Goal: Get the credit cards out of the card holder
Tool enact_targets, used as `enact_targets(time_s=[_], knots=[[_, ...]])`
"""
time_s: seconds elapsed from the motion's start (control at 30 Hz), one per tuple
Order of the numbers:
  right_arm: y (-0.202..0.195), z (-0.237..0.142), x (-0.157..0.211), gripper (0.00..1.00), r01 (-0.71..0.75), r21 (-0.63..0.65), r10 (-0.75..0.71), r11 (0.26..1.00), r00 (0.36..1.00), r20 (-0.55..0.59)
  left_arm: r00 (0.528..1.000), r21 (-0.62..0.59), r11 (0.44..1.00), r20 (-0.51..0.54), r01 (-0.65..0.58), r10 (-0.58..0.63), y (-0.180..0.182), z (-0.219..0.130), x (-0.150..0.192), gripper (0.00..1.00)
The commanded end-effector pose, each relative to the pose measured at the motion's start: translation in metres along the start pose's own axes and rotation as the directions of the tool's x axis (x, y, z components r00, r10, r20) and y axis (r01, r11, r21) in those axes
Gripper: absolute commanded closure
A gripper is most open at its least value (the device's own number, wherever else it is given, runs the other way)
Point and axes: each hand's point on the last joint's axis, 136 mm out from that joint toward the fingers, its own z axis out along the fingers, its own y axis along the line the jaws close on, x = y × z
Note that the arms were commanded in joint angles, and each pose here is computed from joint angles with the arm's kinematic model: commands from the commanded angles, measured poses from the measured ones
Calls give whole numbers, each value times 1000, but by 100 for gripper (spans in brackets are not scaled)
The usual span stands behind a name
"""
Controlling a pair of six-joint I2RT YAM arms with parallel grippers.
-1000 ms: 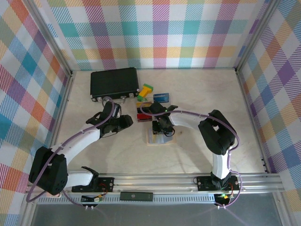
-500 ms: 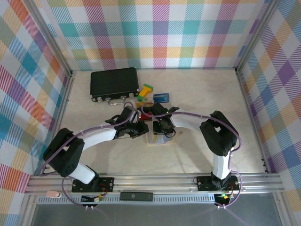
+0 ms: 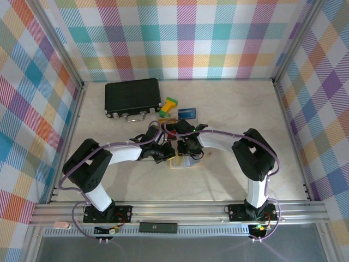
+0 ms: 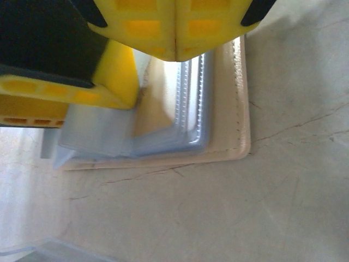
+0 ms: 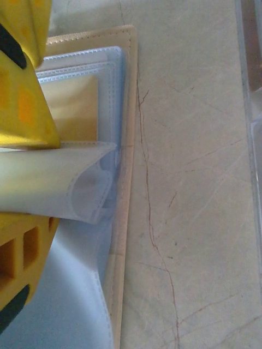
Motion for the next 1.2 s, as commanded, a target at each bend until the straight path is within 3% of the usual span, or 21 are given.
enact_targets(time_s=[0.0, 0.23, 0.4, 0.77, 1.0, 1.17], knots=[[-23, 11, 21, 70, -13, 82, 18, 997, 998, -62, 1000, 33, 999, 1, -17, 17, -15, 1, -4, 100], [-25, 12, 21, 69, -14, 92, 20, 996, 998, -63, 1000, -15, 1000, -17, 9, -9, 3, 10, 1, 100], [-32, 5, 19, 66, -22, 123, 27, 992, 999, -38, 1000, -121, 993, -22, 10, -13, 26, 9, 6, 100], [-70, -29, 8, 54, -80, 246, 51, 966, 991, 124, 1000, -130, 991, -25, -10, 7, 24, 4, 5, 100], [-75, -53, 1, 50, -105, 181, 72, 978, 981, 183, 999, -76, 996, 0, -51, 51, -4, -11, -4, 95], [-49, -69, -7, 50, -58, 12, 54, 998, 979, 199, 994, -92, 993, 72, -79, 86, -17, -33, -16, 89]])
